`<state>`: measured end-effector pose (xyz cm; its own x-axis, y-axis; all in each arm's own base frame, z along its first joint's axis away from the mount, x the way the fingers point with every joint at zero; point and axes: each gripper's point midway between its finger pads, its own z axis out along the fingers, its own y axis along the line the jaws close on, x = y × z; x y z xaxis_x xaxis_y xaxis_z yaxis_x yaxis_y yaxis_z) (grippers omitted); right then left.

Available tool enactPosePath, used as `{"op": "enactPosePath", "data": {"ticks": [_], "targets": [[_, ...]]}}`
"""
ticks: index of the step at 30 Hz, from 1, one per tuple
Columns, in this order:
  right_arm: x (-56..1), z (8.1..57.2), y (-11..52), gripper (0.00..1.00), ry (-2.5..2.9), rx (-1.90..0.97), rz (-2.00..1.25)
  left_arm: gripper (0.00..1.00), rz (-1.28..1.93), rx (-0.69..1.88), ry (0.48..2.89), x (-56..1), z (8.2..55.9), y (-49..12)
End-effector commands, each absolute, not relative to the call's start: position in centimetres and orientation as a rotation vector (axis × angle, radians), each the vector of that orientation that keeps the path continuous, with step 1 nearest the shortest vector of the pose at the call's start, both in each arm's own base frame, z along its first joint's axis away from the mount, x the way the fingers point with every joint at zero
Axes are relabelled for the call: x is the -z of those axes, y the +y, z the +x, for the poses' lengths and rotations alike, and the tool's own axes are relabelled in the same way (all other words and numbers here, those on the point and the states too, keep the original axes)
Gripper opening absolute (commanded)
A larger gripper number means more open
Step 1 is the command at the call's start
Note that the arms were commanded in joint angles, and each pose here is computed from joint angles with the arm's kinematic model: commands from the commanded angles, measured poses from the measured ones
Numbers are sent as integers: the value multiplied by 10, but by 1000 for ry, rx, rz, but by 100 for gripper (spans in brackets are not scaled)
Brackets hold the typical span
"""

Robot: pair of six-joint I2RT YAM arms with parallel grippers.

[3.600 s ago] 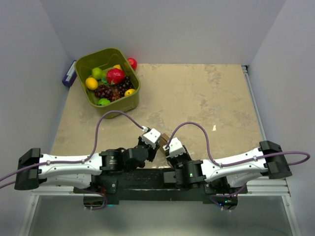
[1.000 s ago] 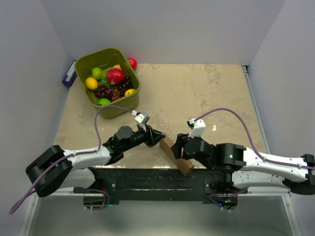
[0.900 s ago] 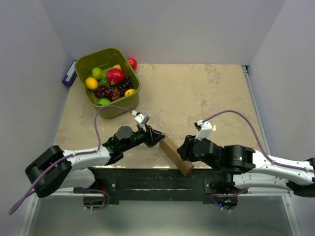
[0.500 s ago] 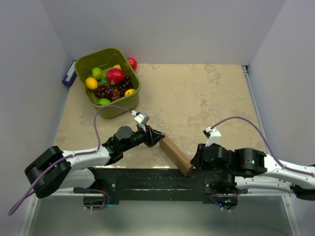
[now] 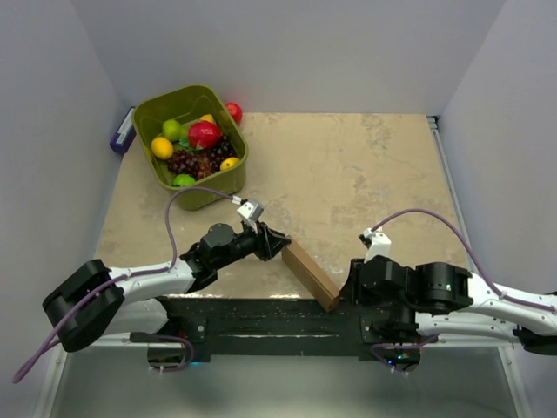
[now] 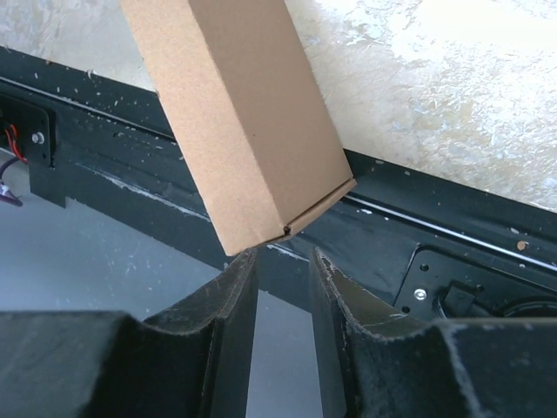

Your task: Fold the paper box

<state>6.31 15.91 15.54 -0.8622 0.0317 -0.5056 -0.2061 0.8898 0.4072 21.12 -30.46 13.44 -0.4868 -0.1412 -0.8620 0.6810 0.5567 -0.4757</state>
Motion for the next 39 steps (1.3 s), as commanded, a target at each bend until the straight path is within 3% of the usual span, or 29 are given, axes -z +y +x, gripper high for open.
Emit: {"op": "enactPosePath", "data": {"ticks": [1,17,30,36,39], "targets": [[-160,73,174,34,2503,-645,-66,34,529,881,2027,-72,200,-279],[-130,60,167,33,2617,-529,-142,33,536,866,2027,-71,199,-278],[-98,55,141,32,2712,-226,-222,33,545,872,2015,-76,201,-282],[-94,60,143,41,2705,-155,-232,33,563,873,2014,-75,198,-284],[-107,67,152,57,2659,-218,-211,33,566,871,2012,-75,198,-284]]}}
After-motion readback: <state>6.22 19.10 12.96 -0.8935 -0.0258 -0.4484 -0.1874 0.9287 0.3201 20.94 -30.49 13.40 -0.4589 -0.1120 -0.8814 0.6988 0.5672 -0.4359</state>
